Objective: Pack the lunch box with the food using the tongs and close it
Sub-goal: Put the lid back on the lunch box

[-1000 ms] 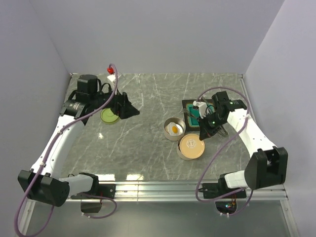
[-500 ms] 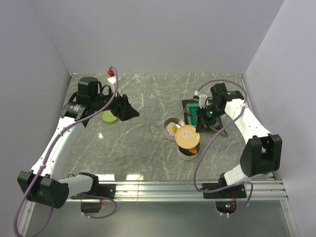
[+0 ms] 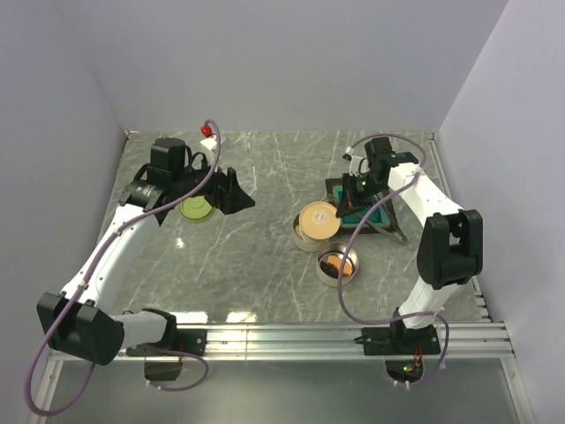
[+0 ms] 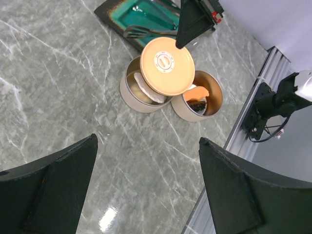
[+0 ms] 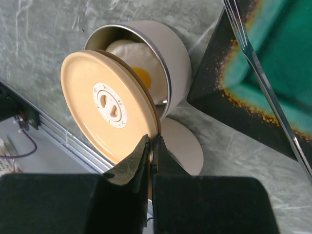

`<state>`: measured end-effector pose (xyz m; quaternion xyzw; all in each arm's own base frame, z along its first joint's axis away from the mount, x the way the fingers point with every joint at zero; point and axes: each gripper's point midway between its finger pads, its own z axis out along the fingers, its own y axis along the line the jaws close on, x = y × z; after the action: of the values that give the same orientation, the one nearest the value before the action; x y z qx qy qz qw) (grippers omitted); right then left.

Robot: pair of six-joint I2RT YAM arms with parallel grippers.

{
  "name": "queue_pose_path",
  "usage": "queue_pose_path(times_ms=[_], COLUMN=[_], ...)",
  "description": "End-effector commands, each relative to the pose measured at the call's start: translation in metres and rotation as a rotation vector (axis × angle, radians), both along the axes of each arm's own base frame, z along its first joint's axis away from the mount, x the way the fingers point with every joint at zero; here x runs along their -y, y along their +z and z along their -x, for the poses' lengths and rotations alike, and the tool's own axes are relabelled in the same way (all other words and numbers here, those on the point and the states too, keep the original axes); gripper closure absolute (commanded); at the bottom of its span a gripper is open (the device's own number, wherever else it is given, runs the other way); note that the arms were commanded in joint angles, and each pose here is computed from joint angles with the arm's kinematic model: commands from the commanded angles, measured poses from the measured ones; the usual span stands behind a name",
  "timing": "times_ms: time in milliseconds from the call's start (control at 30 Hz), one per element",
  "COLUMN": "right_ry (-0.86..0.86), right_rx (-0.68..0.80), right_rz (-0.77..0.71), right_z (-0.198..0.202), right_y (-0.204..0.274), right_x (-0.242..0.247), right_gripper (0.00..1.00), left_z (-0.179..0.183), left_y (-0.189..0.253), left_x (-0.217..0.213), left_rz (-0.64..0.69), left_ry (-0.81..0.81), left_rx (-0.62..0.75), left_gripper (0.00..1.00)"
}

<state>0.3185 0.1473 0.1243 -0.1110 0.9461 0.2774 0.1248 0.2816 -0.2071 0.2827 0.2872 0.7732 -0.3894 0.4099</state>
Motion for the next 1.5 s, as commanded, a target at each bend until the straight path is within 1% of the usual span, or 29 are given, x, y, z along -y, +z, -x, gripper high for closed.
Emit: queue_pose_path(times_ms=[0,467,567,667,700,767,833,967,1000,1067,1133,1167,1267,1300,1467], right_ry=[-0.048,-0.030,-0.037,-0.030,-0.022,-0.012,-0.007,0.016,0.018,0.019,0.020,0.023,0.020,0.022,0.027], right_rx=[0.078,0.039,0.035,0.031,0.026,0.032,0.029,0.039,0.036,0.034,0.030,0.029,0.024,0.021,0.002], right_rz=[-0.020,0.049,0.063,0.079,0.087,0.104,0.122,0.149,0.155,0.173,0.181,0.188,0.197,0.202,0.208], right_z=[-0.027,-0.031,-0.032,-0.030,-0.028,-0.026,-0.024,-0.022,-0.022,-0.023,-0.023,-0.022,-0.022,-0.021,-0.016], right_y=[0.016,-0.020,-0.026,-0.029,-0.030,-0.031,-0.034,-0.036,-0.037,-0.040,-0.042,-0.044,-0.046,-0.047,-0.052], right_x=[-0.011,-0.019,-0.016,-0.016,-0.016,-0.016,-0.015,-0.018,-0.019,-0.017,-0.017,-0.017,-0.015,-0.014,-0.013], right_gripper=[1.00,1.00,1.00,1.00,1.00,1.00,1.00,1.00,1.00,1.00,1.00,1.00,1.00,1.00,1.00], left_z=[-0.013,-0.015,-0.012,-0.009,-0.010,-0.009,-0.006,-0.023,-0.031,-0.032,-0.035,-0.038,-0.037,-0.037,-0.041], left_y=[-0.003,-0.010,-0.012,-0.016,-0.020,-0.026,-0.028,-0.039,-0.044,-0.048,-0.056,-0.061,-0.076,-0.078,-0.094], left_x=[0.004,0.015,0.023,0.036,0.041,0.055,0.070,0.088,0.093,0.105,0.119,0.126,0.142,0.146,0.164], left_rz=[-0.012,-0.007,-0.005,-0.011,-0.016,-0.022,-0.023,-0.044,-0.054,-0.064,-0.078,-0.083,-0.108,-0.110,-0.135], left_ry=[0.024,-0.004,-0.035,-0.073,-0.079,-0.109,-0.133,-0.105,-0.096,-0.114,-0.123,-0.129,-0.146,-0.154,-0.139], left_rx=[0.016,-0.001,-0.012,-0.022,-0.031,-0.041,-0.047,-0.054,-0.056,-0.050,-0.048,-0.053,-0.065,-0.060,-0.064], left_gripper=[0.10,0.10,0.12,0.16,0.20,0.24,0.30,0.39,0.42,0.45,0.51,0.58,0.66,0.70,0.73])
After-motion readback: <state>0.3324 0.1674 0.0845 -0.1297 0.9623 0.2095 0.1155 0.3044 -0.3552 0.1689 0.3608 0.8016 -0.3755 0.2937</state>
